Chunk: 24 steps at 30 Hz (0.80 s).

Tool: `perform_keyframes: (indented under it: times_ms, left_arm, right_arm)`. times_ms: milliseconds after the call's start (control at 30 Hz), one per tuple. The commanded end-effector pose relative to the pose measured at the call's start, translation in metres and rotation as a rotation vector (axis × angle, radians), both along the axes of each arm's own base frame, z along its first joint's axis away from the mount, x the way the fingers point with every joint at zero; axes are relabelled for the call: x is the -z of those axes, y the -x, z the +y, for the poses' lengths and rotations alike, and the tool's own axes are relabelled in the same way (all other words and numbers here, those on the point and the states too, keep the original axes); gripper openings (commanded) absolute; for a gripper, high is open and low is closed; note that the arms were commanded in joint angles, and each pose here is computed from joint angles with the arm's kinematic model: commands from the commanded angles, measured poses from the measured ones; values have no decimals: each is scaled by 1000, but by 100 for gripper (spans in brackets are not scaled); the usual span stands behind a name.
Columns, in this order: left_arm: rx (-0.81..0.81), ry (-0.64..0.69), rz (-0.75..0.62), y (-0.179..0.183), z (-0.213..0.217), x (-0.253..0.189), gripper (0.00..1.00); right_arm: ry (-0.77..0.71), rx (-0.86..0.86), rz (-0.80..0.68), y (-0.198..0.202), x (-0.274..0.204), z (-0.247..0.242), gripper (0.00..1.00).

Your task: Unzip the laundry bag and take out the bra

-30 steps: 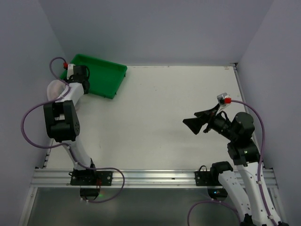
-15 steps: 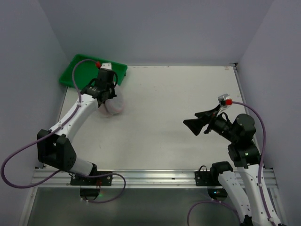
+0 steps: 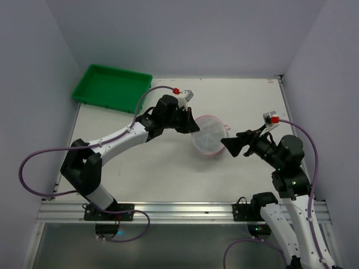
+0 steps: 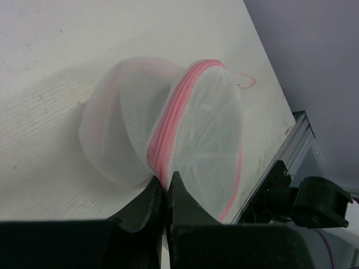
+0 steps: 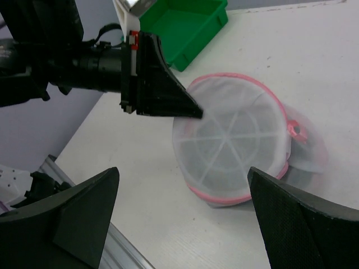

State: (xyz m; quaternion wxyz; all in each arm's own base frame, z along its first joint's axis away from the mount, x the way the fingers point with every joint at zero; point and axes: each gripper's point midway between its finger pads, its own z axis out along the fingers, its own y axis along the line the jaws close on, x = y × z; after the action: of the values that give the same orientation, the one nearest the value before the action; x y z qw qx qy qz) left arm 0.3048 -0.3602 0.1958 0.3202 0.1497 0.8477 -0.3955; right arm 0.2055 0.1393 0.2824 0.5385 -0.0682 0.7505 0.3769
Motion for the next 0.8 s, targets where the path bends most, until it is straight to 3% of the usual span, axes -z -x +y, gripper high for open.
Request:
perform_keyframes:
  times_ms: [0, 167, 333, 533, 767]
  left_arm:
    - [34, 98, -6, -3, -7, 7, 0]
    - [9, -24, 96, 3, 18, 81, 3]
    - [3, -113, 109, 5, 41, 115, 10]
    - [-59, -206, 109, -8, 73, 129, 14]
    - [-57, -260, 109, -10, 86, 141, 15]
  right_arm:
    - [-2, 61, 14, -10, -1, -6, 99]
    - [8, 88, 111, -24, 23, -7, 96]
    - [29, 121, 209, -41, 54, -6, 89]
    - [72, 194, 302, -67, 81, -9, 76]
    - [116, 204, 415, -89, 114, -3, 47]
